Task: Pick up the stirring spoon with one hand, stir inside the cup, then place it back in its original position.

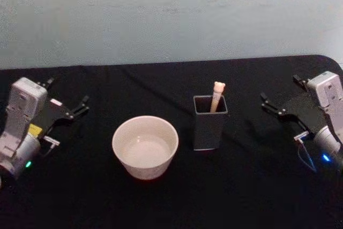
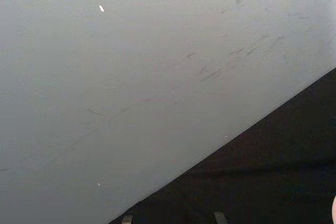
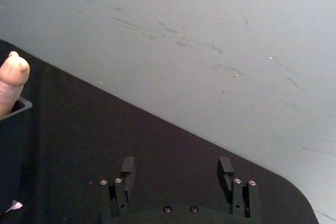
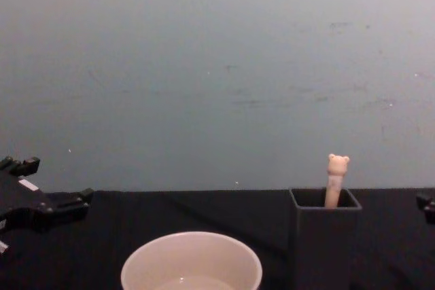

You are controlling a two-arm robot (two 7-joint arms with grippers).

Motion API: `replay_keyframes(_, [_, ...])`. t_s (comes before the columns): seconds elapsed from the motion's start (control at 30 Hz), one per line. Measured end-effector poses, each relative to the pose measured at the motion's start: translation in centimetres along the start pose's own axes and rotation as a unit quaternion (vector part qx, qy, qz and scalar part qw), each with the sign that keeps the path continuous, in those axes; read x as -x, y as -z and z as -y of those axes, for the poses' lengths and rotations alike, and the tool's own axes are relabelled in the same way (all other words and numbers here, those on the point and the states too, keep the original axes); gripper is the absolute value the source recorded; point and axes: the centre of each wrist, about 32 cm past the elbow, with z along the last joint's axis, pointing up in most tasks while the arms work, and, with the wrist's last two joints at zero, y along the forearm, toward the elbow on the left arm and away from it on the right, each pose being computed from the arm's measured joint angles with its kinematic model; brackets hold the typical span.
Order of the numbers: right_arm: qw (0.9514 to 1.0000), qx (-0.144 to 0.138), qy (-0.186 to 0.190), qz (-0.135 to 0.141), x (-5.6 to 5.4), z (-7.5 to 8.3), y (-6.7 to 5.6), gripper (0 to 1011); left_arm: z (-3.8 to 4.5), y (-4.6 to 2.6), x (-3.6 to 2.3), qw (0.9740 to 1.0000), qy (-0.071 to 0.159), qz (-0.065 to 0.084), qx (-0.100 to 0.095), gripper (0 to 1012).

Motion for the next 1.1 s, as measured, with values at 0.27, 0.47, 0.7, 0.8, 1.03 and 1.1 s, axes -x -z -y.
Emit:
replay_keyframes(0.27, [1.0000,0.000,0.000,0.000,0.00,0.00,0.00,1002,0.00,0.00,0.00,1.0000,0.000,0.000,0.000,1001])
replay_keyframes(0.47, [1.0000,0.000,0.000,0.000,0.00,0.00,0.00,1000,0.00,0.00,0.00,1.0000,0.000,0.000,0.000,1001])
replay_keyframes(0.7, [1.0000,0.000,0.000,0.000,0.00,0.00,0.00,1002,0.00,0.00,0.00,1.0000,0.000,0.000,0.000,1001])
replay_keyframes(0.8, [1.0000,0.000,0.000,0.000,0.00,0.00,0.00,1000,0.00,0.00,0.00,1.0000,0.000,0.000,0.000,1001])
replay_keyframes(1.03, [1.0000,0.000,0.000,0.000,0.00,0.00,0.00,1002,0.00,0.00,0.00,1.0000,0.000,0.000,0.000,1001])
replay_keyframes(1.1, [1.0000,0.000,0.000,0.000,0.00,0.00,0.00,1002,0.00,0.00,0.00,1.0000,0.000,0.000,0.000,1001])
